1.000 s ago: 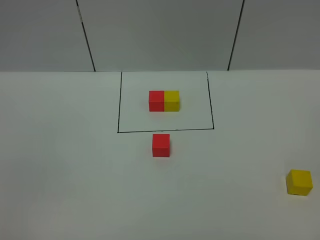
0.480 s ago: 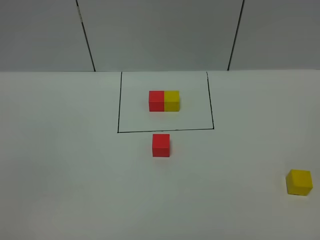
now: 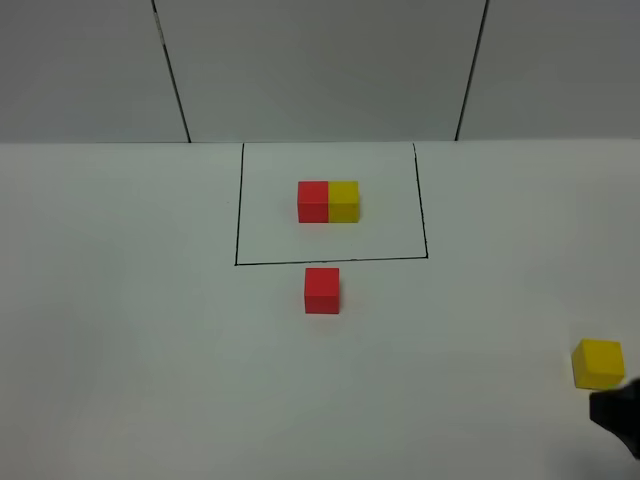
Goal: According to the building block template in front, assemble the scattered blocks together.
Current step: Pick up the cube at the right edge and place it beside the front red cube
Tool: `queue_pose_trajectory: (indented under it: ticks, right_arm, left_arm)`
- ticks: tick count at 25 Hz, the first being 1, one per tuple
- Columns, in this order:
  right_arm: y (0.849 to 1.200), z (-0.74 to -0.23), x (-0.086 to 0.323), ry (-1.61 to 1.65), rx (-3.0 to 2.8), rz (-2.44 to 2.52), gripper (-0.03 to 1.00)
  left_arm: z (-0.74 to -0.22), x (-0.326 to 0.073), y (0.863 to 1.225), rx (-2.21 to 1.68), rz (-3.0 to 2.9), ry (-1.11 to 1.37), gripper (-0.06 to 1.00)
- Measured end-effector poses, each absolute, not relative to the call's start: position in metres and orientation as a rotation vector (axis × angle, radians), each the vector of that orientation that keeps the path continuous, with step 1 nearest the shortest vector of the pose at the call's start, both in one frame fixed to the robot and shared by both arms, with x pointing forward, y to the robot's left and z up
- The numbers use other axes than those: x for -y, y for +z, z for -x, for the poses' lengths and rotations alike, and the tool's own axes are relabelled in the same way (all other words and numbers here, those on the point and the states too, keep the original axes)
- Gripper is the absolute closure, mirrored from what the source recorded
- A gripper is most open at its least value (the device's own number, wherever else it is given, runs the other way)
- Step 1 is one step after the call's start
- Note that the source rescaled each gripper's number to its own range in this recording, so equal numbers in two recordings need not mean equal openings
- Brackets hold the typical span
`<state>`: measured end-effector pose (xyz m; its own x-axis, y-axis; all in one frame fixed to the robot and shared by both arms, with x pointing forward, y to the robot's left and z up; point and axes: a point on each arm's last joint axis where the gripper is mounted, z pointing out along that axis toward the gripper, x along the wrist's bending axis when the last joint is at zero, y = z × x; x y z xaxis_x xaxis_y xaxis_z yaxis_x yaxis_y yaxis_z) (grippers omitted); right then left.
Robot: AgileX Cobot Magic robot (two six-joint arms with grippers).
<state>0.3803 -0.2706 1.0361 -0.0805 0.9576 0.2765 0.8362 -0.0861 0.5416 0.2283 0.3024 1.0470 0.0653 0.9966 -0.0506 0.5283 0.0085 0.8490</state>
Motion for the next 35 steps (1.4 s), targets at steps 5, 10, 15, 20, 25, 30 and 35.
queue_pose_trajectory:
  ticks: [5, 10, 15, 20, 25, 30, 35]
  right_arm:
    - [1.009, -0.462, 0.270, 0.719, -2.061, -2.106, 0.24]
    - [0.980, -0.521, 0.264, 0.579, -2.149, -2.155, 0.24]
    - [0.947, -0.538, 0.269, 0.382, -2.164, -2.212, 0.24]
    - [0.935, -0.542, 0.272, 0.319, -2.161, -2.216, 0.24]
    - [0.929, -0.543, 0.273, 0.285, -2.167, -2.214, 0.24]
    - [0.929, -0.544, 0.274, 0.276, -2.156, -2.223, 0.34]
    - [0.925, -0.546, 0.275, 0.240, -2.170, -2.211, 0.51]
  left_arm:
    - [-0.228, -0.302, 1.047, -1.555, -1.614, 0.812, 0.20]
    - [-0.228, -0.302, 1.047, -1.555, -1.614, 0.812, 0.20]
    - [-0.228, -0.302, 1.047, -1.555, -1.614, 0.812, 0.20]
    - [-0.228, -0.302, 1.047, -1.555, -1.614, 0.812, 0.20]
    - [-0.228, -0.302, 1.047, -1.555, -1.614, 0.812, 0.20]
    - [-0.228, -0.302, 1.047, -1.555, -1.614, 0.812, 0.20]
    - [-0.228, -0.302, 1.047, -1.555, -1.614, 0.812, 0.20]
